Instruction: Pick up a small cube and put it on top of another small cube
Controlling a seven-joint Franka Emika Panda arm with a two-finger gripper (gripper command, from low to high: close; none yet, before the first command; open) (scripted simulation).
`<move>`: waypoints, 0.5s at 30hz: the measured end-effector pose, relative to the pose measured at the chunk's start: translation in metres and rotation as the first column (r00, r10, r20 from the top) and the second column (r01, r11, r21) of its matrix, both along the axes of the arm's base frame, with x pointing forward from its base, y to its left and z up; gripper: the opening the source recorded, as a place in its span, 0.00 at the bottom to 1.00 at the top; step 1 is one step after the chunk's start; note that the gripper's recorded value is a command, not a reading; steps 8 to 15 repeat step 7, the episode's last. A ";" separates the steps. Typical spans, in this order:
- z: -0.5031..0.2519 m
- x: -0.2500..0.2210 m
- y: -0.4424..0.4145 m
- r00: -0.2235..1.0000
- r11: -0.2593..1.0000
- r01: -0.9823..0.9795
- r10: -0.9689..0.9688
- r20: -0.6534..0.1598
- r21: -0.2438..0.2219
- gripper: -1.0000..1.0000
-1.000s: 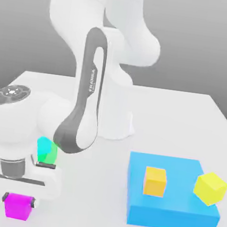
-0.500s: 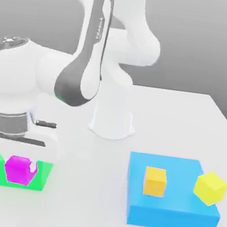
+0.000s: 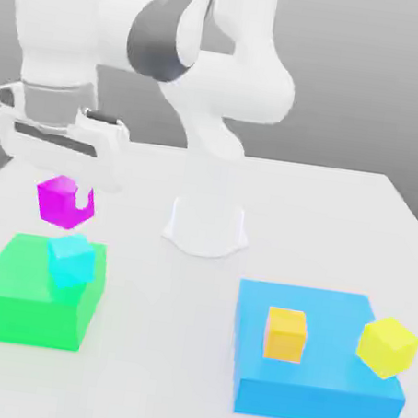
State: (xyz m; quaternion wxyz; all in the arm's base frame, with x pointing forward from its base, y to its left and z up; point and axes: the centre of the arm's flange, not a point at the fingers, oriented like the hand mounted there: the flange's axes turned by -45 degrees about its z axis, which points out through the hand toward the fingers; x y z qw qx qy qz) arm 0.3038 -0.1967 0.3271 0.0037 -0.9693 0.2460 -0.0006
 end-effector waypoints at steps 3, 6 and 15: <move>-0.033 -0.001 0.000 1.000 1.000 0.005 -0.005 -0.001 -0.003 0.00; -0.043 -0.002 0.000 1.000 1.000 0.005 -0.005 -0.002 -0.004 1.00; -0.043 -0.002 0.000 1.000 1.000 0.005 -0.005 -0.002 -0.004 1.00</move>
